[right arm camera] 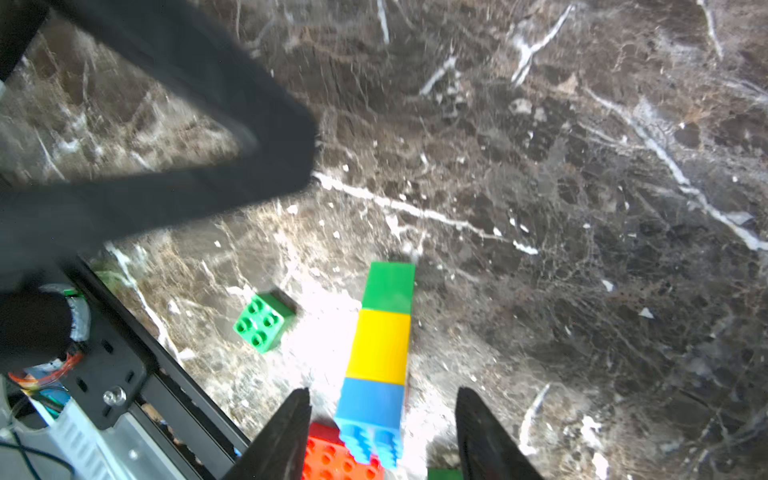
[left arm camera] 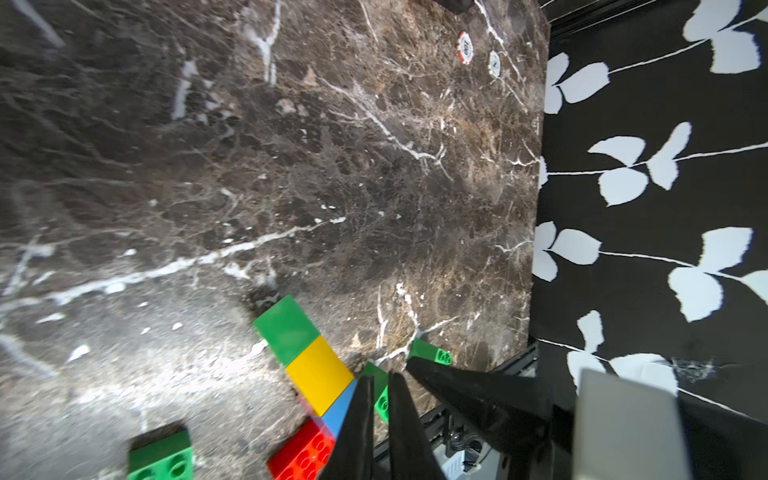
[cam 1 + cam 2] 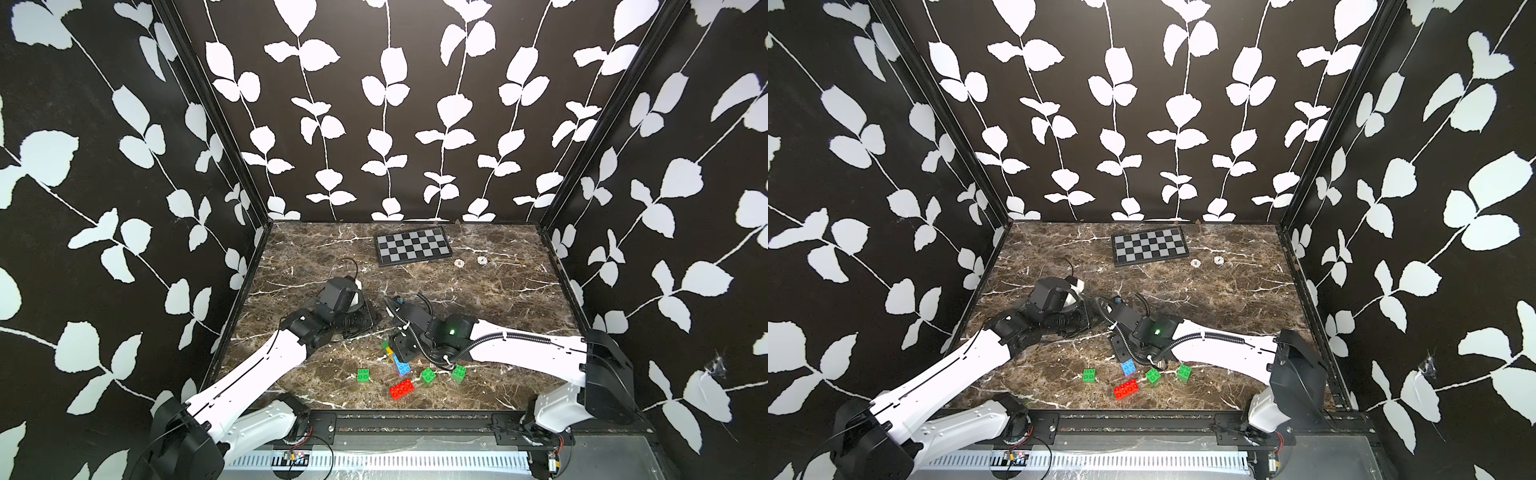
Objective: Assemble the letter r with lego
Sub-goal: Adjust the lego brick at the center of the board.
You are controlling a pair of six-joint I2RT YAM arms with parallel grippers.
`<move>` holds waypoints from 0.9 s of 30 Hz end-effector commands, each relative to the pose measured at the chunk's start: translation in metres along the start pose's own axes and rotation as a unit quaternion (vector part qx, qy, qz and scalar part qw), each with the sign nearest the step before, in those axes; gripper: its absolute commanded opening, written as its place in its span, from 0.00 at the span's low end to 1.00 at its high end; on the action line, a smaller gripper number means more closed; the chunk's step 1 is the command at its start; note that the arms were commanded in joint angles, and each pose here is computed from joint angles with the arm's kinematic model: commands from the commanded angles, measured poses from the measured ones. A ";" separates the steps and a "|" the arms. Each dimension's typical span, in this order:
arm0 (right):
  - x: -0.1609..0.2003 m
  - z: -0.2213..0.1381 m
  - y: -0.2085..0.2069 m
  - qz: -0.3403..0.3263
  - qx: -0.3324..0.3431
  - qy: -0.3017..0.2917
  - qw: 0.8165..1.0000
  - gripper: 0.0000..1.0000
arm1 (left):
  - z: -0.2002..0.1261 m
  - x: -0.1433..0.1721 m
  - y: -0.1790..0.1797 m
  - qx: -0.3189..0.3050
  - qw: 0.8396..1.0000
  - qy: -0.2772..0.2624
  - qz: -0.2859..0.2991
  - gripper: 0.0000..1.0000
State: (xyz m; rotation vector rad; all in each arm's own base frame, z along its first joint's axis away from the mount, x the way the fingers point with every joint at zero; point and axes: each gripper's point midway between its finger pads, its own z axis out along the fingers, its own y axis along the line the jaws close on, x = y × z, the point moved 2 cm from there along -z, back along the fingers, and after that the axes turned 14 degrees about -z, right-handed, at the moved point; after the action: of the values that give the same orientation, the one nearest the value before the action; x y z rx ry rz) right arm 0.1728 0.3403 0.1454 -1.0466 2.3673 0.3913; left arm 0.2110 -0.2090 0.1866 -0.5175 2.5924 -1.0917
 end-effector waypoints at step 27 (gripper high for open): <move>0.029 0.050 0.014 0.069 -0.041 0.092 0.993 0.50 | -0.010 0.012 0.032 -0.045 0.999 0.002 0.022 0.12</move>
State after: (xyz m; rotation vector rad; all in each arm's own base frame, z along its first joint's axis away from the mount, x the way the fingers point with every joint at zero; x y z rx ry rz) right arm 0.1610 0.3575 0.0940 -1.0550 2.5840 0.4252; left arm 0.1950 -0.1920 0.1718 -0.5012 2.6473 -0.9918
